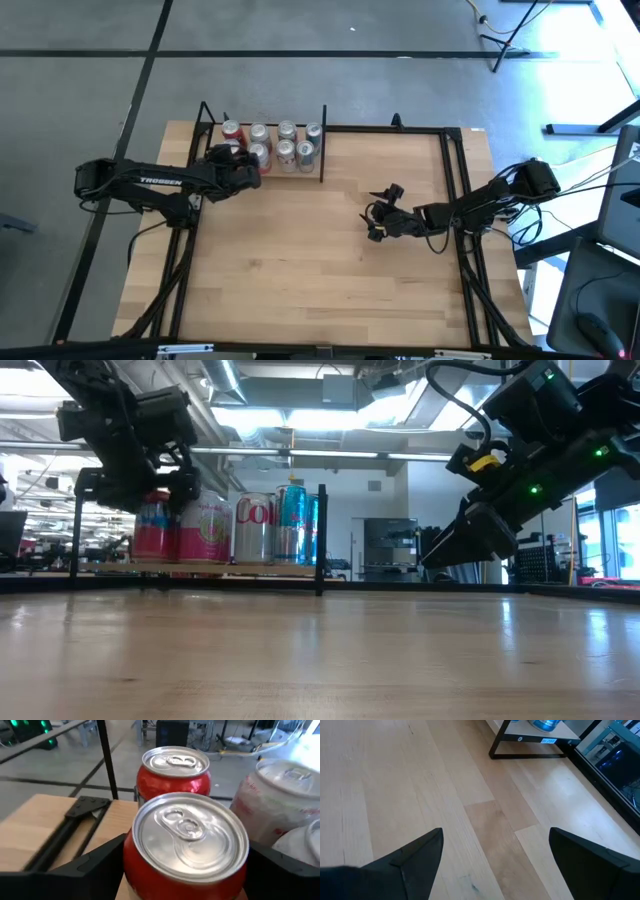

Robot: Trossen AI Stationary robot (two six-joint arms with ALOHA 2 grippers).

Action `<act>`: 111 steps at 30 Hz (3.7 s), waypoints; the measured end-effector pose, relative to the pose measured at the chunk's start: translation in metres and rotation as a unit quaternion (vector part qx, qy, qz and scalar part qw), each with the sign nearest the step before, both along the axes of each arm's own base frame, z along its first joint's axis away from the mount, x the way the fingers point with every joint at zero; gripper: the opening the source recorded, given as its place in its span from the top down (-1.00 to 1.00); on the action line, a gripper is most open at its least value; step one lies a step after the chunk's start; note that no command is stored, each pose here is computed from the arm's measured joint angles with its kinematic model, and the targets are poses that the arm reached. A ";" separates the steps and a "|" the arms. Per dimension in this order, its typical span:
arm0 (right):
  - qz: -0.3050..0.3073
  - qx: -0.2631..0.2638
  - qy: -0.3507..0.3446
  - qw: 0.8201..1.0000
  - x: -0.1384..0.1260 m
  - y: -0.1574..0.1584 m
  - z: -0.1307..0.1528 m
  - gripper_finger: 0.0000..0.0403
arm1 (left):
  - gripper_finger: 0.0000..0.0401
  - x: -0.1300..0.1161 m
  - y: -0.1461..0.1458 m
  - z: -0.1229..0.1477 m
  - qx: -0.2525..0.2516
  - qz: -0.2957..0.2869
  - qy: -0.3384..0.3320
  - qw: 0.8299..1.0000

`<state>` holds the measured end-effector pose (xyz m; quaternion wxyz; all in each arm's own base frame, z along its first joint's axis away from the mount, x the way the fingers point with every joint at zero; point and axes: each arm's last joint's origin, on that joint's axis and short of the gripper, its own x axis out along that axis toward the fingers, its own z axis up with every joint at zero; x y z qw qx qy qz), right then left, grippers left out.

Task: Place canned beverage on shelf
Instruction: Put the red soda can on the shelf aligned with other red soda can, then return to Home Position

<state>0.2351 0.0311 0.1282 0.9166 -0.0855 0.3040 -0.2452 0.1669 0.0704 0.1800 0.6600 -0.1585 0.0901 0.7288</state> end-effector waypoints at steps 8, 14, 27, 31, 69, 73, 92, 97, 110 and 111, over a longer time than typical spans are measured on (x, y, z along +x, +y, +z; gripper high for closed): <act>0.000 0.000 0.000 1.000 0.000 0.000 0.000 -0.73 | -0.72 0.002 0.001 0.002 0.017 0.008 -0.023 1.000; 0.000 0.000 0.000 1.000 0.000 0.000 0.000 -0.73 | -0.85 0.002 0.001 0.002 0.017 -0.001 0.007 1.000; 0.000 0.000 0.000 1.000 0.000 0.000 0.000 -0.73 | -0.99 0.001 0.001 0.003 0.039 0.007 0.022 0.999; 0.000 0.000 0.000 1.000 0.000 0.000 0.000 -0.73 | -0.99 0.003 0.002 0.006 0.048 0.010 0.030 0.998; 0.035 0.025 -0.073 0.996 0.017 0.005 0.019 -0.73 | -0.99 0.092 -0.074 0.102 0.026 -0.787 -0.064 0.613; 0.063 0.056 -0.073 0.994 0.018 0.007 0.019 -0.73 | -0.99 0.097 -0.080 0.101 0.051 -0.750 -0.060 0.656; 0.098 0.070 -0.083 0.989 0.002 0.006 0.047 0.13 | 0.23 0.119 -0.074 0.074 0.029 -0.686 -0.038 0.726; 0.149 0.089 -0.079 0.982 -0.012 0.006 0.064 0.65 | 0.89 0.119 -0.076 0.073 0.036 -0.691 -0.029 0.721; 0.228 0.157 -0.191 0.942 -0.075 -0.002 0.032 0.87 | 1.00 0.052 -0.087 0.018 0.090 -0.762 -0.021 0.641; 0.228 0.157 -0.197 0.940 -0.079 -0.003 0.031 0.87 | 1.00 0.044 -0.084 0.013 0.092 -0.745 -0.017 0.661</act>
